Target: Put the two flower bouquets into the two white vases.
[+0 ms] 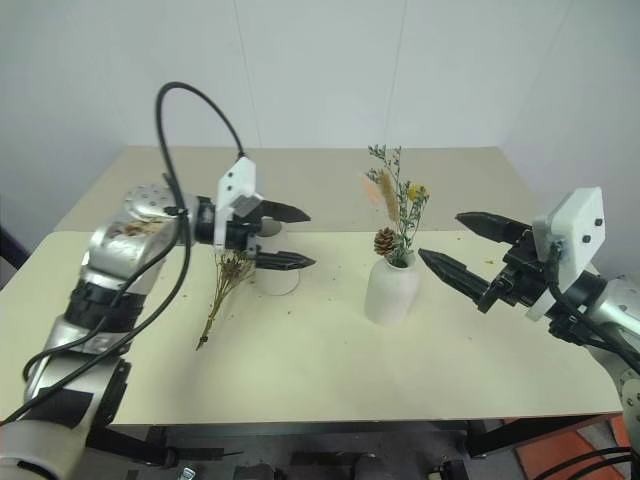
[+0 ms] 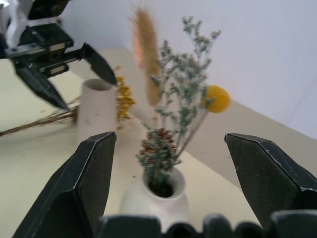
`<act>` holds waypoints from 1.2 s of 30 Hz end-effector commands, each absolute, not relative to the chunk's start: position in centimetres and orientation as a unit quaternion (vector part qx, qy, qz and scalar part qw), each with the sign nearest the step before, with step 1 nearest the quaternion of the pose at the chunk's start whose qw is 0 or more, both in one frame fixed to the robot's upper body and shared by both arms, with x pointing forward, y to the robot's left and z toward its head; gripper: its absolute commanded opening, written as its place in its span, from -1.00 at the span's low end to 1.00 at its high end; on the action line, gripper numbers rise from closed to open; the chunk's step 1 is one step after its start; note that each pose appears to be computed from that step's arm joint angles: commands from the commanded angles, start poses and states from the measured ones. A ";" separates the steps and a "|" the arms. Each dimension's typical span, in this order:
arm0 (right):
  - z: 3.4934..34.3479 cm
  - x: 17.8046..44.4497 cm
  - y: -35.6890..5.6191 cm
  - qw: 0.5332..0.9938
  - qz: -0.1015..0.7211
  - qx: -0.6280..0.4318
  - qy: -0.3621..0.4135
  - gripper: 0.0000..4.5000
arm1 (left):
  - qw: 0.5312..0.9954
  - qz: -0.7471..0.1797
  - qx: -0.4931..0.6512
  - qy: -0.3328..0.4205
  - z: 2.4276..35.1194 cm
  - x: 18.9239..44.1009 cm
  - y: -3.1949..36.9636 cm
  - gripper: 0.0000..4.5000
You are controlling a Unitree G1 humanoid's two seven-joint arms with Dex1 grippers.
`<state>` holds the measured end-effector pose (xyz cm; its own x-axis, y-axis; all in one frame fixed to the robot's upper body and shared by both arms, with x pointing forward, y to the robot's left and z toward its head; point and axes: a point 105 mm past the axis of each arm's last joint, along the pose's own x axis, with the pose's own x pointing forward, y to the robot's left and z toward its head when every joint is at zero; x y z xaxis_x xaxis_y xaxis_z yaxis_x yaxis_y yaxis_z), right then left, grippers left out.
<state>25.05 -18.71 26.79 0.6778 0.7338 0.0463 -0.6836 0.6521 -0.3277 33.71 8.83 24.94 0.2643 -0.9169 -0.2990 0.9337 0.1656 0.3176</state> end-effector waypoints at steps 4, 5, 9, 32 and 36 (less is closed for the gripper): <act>25.9 24.6 -15.6 0.856 0.496 -0.132 -0.068 0.84 | 0.796 -0.567 0.212 -0.013 26.6 31.8 12.4 1.00; 25.7 24.7 -15.2 0.850 0.506 -0.133 -0.064 0.84 | 0.804 -0.556 0.212 -0.010 26.6 31.5 13.2 1.00; 25.6 25.3 -14.1 0.833 0.536 -0.122 -0.064 0.84 | 0.824 -0.525 0.210 0.004 26.4 30.0 15.5 1.00; 25.6 29.5 -7.6 0.803 0.562 -0.185 -0.072 0.84 | 0.916 -0.249 0.106 0.296 20.7 33.1 20.5 1.00; 25.6 29.4 -7.2 0.802 0.562 -0.190 -0.074 0.84 | 0.905 -0.233 0.103 0.341 19.0 33.5 20.6 1.00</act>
<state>29.89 -7.59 24.06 0.3598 0.9240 -0.1297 -0.8959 0.3034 -0.3244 33.23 20.12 18.37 0.6392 -0.3881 -0.6639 0.5166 0.8562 -0.0032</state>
